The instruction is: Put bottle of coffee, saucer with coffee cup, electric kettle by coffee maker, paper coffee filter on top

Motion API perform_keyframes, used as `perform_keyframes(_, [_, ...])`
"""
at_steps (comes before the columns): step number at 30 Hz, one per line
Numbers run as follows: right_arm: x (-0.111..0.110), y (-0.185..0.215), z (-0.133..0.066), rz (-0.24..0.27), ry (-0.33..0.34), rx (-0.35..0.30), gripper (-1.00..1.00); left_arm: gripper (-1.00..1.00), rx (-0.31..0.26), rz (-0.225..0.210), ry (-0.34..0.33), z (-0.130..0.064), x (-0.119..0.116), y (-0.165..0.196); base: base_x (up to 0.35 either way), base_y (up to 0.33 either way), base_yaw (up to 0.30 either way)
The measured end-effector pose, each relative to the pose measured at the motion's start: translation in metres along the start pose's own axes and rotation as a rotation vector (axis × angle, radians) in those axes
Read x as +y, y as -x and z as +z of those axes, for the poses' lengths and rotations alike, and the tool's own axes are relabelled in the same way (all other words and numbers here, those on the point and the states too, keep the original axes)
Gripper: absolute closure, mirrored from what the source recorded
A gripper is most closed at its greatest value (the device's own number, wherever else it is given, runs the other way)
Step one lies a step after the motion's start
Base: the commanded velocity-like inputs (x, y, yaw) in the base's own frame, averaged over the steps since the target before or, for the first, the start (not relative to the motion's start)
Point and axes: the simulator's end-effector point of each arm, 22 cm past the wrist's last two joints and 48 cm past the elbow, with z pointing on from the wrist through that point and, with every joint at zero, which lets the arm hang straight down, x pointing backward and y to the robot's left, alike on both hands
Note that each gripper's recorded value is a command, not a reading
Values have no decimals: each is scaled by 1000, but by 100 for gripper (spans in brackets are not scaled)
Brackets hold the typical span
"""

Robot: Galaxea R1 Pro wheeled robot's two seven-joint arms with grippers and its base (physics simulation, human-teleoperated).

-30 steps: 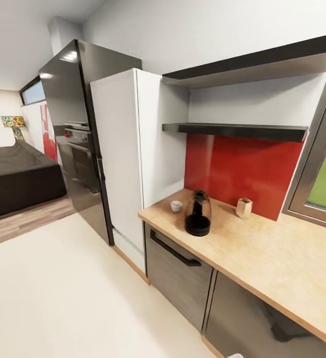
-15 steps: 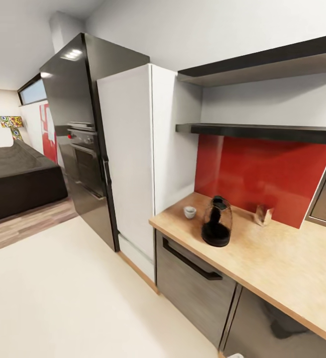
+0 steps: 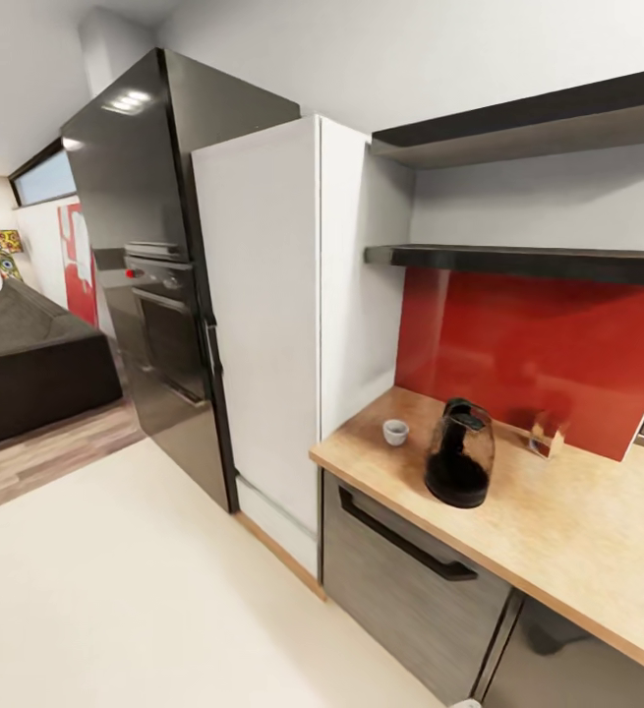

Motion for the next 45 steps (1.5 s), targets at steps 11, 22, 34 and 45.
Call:
perform_keyframes(11, [4, -24, -1, -1, 7, 35, -100, -100, 3, 4, -2, 0, 0, -1, 201, 281, -262])
perform_keyframes(22, [11, -184, -28, 0, 93, 239, -100, -100, 3, 13, 11, 1, 8, 0, 195, 281, -267])
perform_keyframes(34, [-7, -196, -32, 1, 109, 254, -100, -100, 4, 15, 12, 1, 8, 0, 154, 288, -283])
perform_keyframes(45, [-2, -194, -31, 9, 115, 252, -100, -100, 4, 13, 14, 1, 10, 0, 8, 152, -300])
